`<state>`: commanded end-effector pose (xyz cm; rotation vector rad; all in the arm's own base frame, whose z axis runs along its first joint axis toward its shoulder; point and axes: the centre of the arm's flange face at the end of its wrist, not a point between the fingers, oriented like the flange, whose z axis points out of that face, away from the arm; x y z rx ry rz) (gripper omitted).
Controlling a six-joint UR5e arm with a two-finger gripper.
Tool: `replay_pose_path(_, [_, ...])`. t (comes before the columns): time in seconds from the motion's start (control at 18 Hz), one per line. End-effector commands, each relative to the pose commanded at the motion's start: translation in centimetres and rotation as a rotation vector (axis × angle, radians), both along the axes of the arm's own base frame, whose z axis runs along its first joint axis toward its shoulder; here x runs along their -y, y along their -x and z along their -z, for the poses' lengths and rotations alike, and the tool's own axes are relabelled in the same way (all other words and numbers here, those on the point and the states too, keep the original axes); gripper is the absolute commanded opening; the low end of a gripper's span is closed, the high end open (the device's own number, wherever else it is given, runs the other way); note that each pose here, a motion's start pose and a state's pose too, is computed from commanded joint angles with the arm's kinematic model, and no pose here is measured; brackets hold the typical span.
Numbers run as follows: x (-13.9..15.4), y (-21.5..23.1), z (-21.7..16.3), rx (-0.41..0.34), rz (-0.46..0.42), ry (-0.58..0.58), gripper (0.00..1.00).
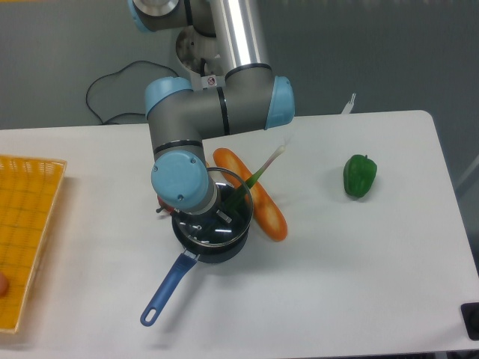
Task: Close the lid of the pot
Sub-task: 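Lower the glass lid onto the pan rim, then open the gripper to release the lid knob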
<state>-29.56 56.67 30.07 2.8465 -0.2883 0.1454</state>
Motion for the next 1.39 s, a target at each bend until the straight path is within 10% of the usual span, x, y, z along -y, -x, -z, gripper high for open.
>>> replay_pose_path(1.39, [0.0, 0.1, -1.3, -0.016, 0.002, -0.016, 0.93])
